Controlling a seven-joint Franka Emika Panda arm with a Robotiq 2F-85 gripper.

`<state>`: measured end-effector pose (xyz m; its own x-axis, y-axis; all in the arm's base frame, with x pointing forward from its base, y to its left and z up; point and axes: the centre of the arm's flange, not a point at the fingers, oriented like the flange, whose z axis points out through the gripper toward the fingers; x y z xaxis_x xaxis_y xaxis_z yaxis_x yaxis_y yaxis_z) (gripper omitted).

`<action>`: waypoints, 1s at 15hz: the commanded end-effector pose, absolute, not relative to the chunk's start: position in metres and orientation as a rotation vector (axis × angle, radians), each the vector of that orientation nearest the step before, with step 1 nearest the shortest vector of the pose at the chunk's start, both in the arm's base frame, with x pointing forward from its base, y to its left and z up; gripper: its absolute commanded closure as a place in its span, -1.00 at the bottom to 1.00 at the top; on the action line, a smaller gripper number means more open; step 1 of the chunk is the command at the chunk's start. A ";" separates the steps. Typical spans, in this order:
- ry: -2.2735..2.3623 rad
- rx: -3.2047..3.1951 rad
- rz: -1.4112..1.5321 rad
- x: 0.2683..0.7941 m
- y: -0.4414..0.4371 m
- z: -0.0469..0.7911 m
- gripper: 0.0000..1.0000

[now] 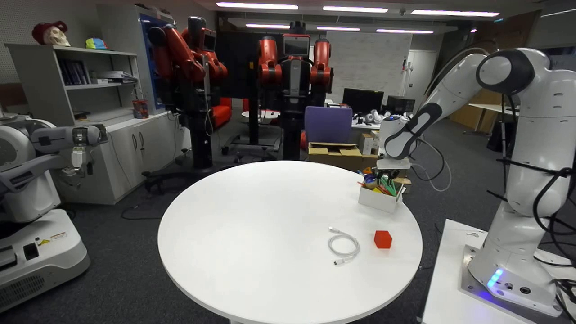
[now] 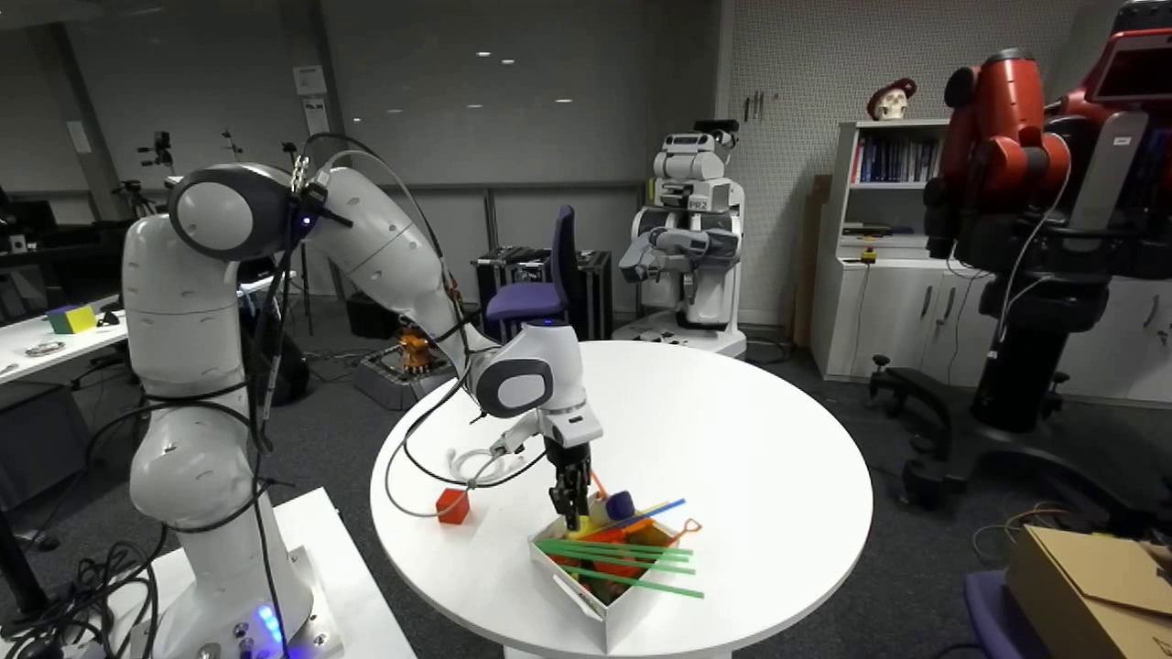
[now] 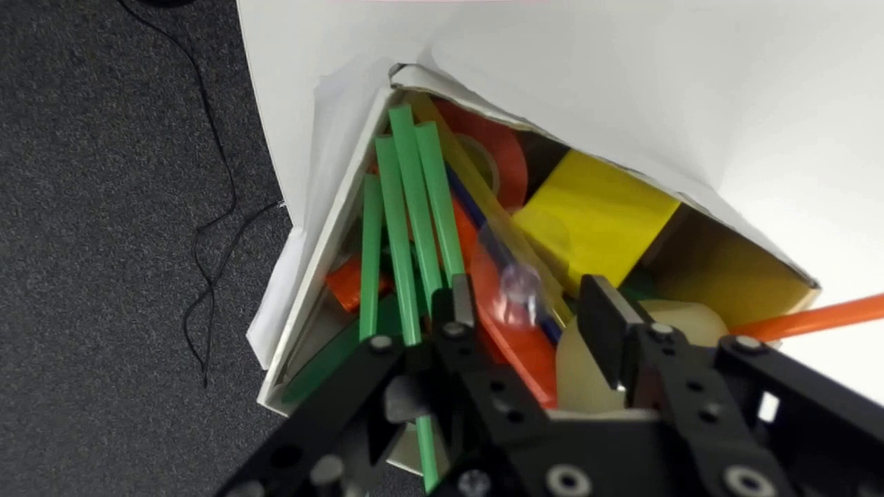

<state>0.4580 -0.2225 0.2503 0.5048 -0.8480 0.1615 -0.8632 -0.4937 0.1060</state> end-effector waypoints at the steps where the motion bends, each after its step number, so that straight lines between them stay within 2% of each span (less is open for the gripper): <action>1: -1.449 2.577 0.170 0.461 -0.218 0.259 -0.55; 4: -1.414 2.612 0.191 0.456 -0.208 0.271 -0.97; 5: -1.401 2.625 0.200 0.455 -0.204 0.275 -1.00; 11: -1.183 2.764 0.257 0.434 -0.160 0.314 -1.00; 15: -0.886 2.894 0.164 0.424 -0.104 0.310 -1.00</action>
<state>0.4463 -0.1430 0.3031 0.7327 -0.6564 0.1799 -0.6746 -0.7354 0.0645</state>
